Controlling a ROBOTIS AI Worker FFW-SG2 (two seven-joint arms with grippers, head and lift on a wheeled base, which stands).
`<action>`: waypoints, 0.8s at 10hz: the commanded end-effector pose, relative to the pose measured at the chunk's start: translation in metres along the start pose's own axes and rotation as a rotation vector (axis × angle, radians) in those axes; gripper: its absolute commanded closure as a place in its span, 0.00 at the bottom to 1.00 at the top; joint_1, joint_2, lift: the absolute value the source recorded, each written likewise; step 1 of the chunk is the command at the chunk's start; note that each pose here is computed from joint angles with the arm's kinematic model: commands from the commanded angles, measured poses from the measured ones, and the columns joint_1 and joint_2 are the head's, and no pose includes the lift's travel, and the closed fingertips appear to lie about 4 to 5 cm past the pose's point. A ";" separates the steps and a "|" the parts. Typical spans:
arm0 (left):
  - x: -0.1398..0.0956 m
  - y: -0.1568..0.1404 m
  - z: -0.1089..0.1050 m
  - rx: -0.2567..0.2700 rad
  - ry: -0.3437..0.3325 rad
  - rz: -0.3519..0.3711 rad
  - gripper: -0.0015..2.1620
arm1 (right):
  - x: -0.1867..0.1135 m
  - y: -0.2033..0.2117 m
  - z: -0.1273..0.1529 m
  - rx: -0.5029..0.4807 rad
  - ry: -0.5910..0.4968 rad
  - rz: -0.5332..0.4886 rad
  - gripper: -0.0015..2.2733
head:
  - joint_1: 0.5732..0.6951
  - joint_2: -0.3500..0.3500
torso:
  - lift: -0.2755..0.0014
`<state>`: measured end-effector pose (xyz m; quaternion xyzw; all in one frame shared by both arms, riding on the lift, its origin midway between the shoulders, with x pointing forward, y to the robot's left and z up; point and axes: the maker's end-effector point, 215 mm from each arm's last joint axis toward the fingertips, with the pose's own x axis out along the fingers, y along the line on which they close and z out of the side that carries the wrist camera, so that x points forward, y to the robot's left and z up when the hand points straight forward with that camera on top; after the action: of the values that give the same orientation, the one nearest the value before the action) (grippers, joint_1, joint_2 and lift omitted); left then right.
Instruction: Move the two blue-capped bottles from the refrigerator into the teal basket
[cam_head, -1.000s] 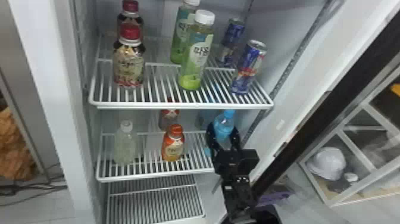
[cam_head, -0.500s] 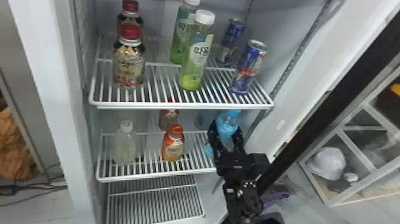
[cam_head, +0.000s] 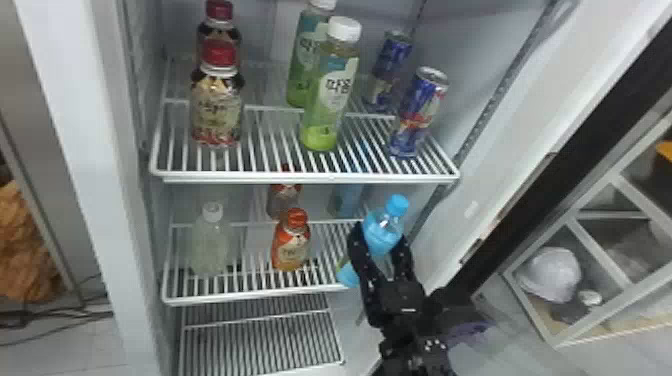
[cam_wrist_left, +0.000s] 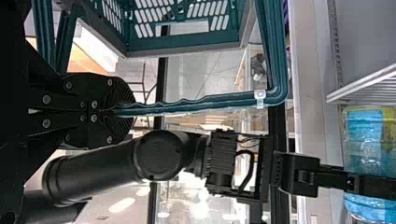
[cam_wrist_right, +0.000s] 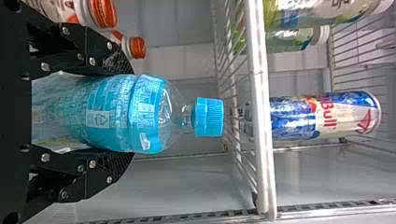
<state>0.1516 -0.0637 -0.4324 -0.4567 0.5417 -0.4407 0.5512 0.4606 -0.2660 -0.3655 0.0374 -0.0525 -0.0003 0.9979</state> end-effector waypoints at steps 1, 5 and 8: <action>0.000 0.000 0.000 0.000 0.000 0.000 0.54 | -0.012 0.002 0.006 0.003 0.008 0.009 0.28 | 1.00 0.00 | 0.50; 0.000 0.000 -0.001 -0.003 -0.001 -0.001 0.54 | -0.048 0.008 0.016 0.010 0.061 0.045 0.28 | 1.00 0.00 | 0.50; -0.001 0.001 -0.002 -0.005 0.000 0.001 0.54 | -0.077 0.012 0.020 -0.001 0.133 0.085 0.28 | 1.00 0.00 | 0.50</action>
<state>0.1508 -0.0628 -0.4328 -0.4581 0.5420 -0.4394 0.5507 0.3866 -0.2544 -0.3529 0.0357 0.0054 0.0453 0.9983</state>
